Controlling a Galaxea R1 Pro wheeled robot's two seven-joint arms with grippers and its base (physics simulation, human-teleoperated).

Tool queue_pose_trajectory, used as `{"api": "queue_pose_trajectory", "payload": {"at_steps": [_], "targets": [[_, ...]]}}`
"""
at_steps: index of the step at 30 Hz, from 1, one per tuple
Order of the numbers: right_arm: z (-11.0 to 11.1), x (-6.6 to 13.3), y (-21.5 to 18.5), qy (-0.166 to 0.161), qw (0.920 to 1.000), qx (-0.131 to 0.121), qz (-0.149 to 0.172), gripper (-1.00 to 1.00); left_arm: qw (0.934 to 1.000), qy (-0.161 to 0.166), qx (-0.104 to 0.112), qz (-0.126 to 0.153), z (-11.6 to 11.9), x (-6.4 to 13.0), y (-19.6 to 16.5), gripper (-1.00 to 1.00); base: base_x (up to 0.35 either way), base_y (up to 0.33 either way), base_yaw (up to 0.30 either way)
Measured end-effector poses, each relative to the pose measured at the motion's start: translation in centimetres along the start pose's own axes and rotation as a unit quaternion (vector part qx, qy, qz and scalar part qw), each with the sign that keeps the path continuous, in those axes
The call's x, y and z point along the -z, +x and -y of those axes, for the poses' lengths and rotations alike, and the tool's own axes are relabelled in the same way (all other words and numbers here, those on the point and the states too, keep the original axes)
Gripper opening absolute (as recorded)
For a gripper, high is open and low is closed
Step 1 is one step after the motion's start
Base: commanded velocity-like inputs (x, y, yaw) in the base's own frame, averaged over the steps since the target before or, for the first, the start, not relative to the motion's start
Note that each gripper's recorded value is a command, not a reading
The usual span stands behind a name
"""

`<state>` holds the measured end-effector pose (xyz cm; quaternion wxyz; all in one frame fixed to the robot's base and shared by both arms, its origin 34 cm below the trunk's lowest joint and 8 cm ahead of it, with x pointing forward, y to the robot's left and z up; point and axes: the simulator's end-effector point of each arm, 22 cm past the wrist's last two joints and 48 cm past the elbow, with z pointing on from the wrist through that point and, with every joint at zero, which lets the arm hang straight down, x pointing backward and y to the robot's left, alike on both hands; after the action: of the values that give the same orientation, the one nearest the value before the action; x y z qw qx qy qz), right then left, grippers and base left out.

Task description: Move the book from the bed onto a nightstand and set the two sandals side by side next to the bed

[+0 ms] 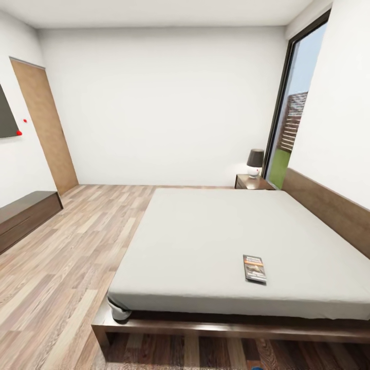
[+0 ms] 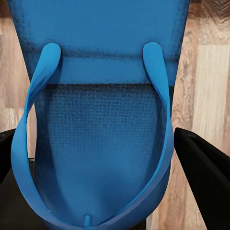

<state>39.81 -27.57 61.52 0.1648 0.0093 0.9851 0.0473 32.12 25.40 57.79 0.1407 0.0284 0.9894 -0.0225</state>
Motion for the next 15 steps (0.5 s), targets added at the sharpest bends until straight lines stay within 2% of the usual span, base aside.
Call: {"api": "queue_pose_trajectory", "payload": {"at_steps": [15], "targets": [[0.2,-2.1,1.3,-0.002,0.9999,-0.005,-0.014,-1.0,0.9999,0.001,0.0,-0.012,-0.1,-2.1,0.2,-1.0,0.0,0.0,0.0]]}}
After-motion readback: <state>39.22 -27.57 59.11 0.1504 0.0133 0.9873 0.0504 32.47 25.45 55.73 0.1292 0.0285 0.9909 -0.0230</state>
